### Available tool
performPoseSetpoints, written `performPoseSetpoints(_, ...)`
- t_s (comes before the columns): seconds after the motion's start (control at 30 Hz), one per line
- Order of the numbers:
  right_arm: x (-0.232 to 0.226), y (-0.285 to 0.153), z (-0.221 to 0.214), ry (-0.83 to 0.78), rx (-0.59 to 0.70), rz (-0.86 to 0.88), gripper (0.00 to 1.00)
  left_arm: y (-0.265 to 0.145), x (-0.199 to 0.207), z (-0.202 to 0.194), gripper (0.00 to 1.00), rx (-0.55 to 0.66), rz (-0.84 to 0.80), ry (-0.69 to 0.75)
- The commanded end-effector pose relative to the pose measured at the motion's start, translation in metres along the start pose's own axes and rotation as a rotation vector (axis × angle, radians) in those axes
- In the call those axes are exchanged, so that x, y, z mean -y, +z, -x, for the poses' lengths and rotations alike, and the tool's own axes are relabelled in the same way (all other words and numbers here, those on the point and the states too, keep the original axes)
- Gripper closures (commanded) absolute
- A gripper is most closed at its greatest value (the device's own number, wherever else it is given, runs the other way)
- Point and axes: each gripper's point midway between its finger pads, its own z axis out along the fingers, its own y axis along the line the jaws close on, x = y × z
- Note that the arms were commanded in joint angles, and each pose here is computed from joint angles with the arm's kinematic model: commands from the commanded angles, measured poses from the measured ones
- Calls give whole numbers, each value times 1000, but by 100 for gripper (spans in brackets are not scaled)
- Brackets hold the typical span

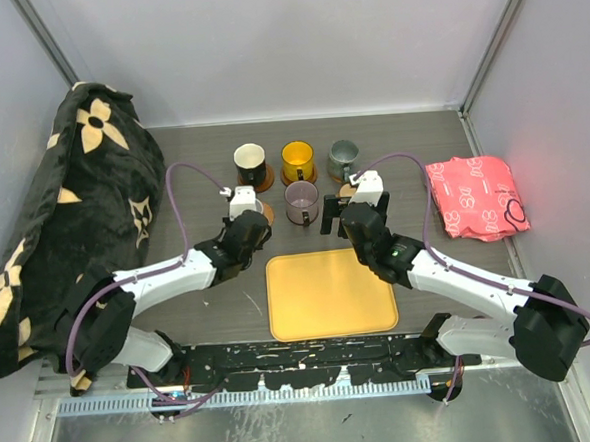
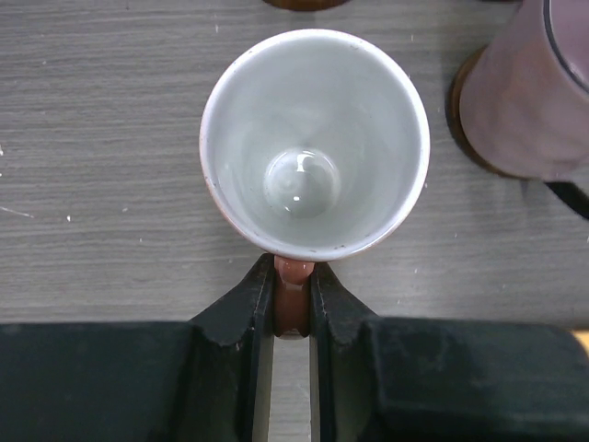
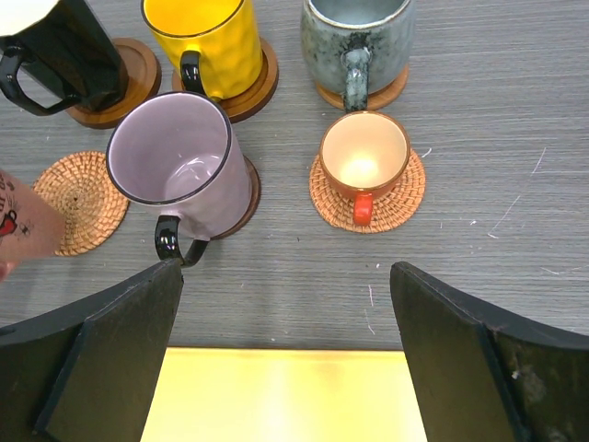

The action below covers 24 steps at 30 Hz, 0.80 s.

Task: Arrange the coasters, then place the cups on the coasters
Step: Place the cup on the coaster.

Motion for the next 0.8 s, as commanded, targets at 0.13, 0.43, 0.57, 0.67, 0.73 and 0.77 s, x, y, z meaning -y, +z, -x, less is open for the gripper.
performPoseSetpoints(0.13, -4, 1, 24, 55, 54, -7, 0, 15, 17, 63, 100, 173, -32, -136)
performPoseSetpoints(0.43, -5, 4, 22, 50, 45, -8, 0, 29, 14, 58, 100, 185, -16, -170)
performPoseSetpoints(0.57, -5, 5, 20, 47, 39, -8, 0, 32, 9, 60, 100, 196, -9, -184)
performPoseSetpoints(0.67, -5, 6, 19, 47, 35, -9, 0, 36, 9, 60, 100, 191, -15, -190)
performPoseSetpoints(0.73, -5, 7, 18, 46, 33, -9, 0, 38, 9, 58, 100, 183, -12, -186)
performPoseSetpoints(0.77, -5, 7, 18, 46, 32, -10, 0, 38, 10, 56, 100, 178, -12, -185)
